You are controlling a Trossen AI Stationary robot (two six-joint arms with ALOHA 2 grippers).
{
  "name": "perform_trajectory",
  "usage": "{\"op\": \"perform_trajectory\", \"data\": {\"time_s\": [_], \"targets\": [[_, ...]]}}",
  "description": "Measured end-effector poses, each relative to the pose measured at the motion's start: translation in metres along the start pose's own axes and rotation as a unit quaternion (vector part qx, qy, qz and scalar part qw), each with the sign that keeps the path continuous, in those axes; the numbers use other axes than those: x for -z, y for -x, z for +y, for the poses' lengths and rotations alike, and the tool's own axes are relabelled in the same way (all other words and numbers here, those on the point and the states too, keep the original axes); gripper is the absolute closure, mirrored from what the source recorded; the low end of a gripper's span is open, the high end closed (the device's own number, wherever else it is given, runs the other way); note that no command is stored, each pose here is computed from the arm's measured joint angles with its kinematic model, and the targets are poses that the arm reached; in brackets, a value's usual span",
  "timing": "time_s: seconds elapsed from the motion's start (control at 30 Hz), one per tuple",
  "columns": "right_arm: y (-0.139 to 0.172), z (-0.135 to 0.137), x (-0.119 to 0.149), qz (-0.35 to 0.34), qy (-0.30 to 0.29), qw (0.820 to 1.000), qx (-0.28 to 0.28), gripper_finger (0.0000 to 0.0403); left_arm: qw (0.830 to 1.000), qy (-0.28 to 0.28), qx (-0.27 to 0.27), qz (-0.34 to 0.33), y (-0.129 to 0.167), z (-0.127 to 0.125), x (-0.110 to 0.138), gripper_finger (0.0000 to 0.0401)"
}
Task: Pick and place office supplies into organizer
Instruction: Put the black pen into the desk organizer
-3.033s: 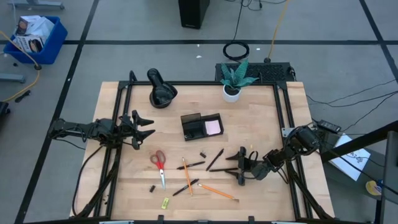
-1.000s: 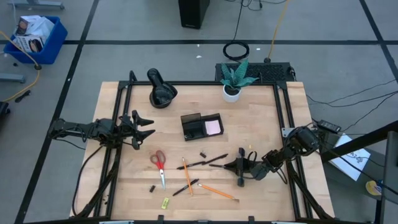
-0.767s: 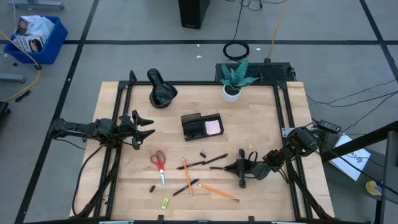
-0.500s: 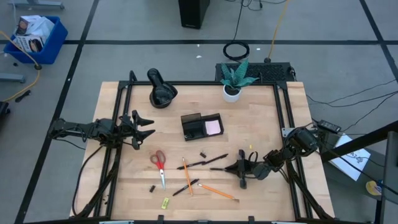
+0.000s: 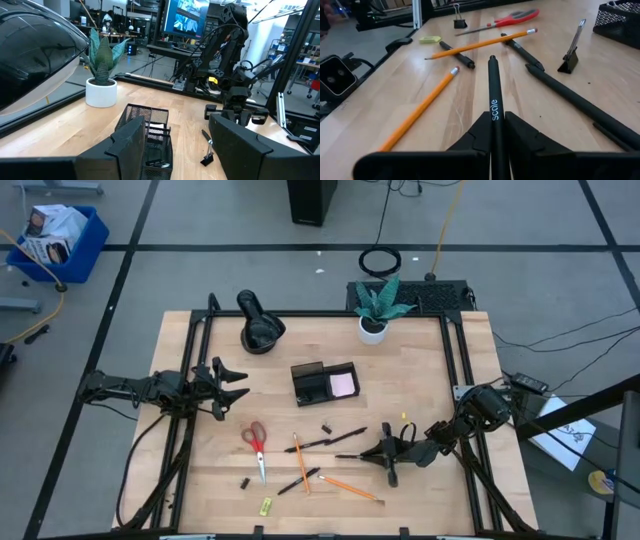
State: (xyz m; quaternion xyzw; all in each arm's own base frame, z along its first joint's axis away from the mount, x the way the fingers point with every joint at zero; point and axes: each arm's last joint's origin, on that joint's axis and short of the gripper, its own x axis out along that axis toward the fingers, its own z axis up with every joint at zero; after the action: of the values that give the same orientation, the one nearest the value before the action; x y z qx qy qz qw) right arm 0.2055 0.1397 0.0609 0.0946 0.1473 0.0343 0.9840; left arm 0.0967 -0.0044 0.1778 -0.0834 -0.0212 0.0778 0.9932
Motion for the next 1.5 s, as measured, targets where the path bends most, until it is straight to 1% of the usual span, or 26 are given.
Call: {"op": "perform_trajectory", "data": {"time_s": [0.13, 0.27, 0.43, 0.63, 0.73, 0.9, 0.97, 1.03, 1.1, 1.13, 1.2, 1.3, 1.5], "targets": [[-0.003, 0.002, -0.002, -0.008, -0.004, 1.000, 0.002, 0.0371, 1.000, 0.005, 0.000, 0.000, 0.000, 0.000, 0.000, 0.0176], [-0.008, 0.007, -0.008, -0.027, -0.015, 1.000, -0.002, 0.0365, 0.998, 0.066, 0.001, -0.003, 0.000, 0.000, -0.001, 0.0176], [-0.019, 0.019, -0.020, -0.060, -0.035, 0.997, -0.014, 0.0375, 0.996, 0.085, 0.005, -0.021, 0.000, -0.001, -0.005, 0.0176], [-0.036, 0.031, -0.037, -0.097, -0.052, 0.994, -0.020, 0.0366, 0.991, 0.113, 0.020, -0.074, 0.001, -0.002, -0.015, 0.0176], [-0.043, 0.032, -0.045, -0.113, -0.055, 0.992, -0.016, 0.0370, 0.988, 0.125, 0.026, -0.084, 0.002, -0.003, -0.018, 0.0176], [-0.052, 0.025, -0.055, -0.128, -0.063, 0.990, 0.000, 0.0374, 0.986, 0.137, 0.031, -0.093, 0.002, -0.003, -0.019, 0.0176], [-0.055, 0.021, -0.057, -0.133, -0.068, 0.989, 0.007, 0.0369, 0.984, 0.141, 0.009, -0.111, 0.003, -0.002, -0.022, 0.0176], [-0.058, 0.018, -0.060, -0.137, -0.071, 0.988, 0.014, 0.0366, 0.983, 0.149, -0.012, -0.109, 0.002, 0.000, -0.021, 0.0176], [-0.061, 0.014, -0.063, -0.143, -0.075, 0.987, 0.019, 0.0367, 0.979, 0.174, -0.010, -0.106, 0.002, 0.000, -0.020, 0.0176], [-0.062, 0.013, -0.065, -0.147, -0.077, 0.986, 0.022, 0.0369, 0.979, 0.176, -0.010, -0.106, 0.002, 0.000, -0.020, 0.0176], [-0.065, 0.009, -0.070, -0.160, -0.084, 0.983, 0.027, 0.0372, 0.980, 0.175, -0.009, -0.100, 0.001, -0.001, -0.019, 0.0176], [-0.068, 0.002, -0.076, -0.178, -0.094, 0.979, 0.035, 0.0373, 0.979, 0.186, -0.009, -0.084, -0.002, -0.001, -0.016, 0.0176], [-0.075, -0.013, -0.087, -0.202, -0.105, 0.972, 0.056, 0.0367, 0.979, 0.195, -0.025, -0.045, -0.010, -0.003, -0.008, 0.0176]]}}
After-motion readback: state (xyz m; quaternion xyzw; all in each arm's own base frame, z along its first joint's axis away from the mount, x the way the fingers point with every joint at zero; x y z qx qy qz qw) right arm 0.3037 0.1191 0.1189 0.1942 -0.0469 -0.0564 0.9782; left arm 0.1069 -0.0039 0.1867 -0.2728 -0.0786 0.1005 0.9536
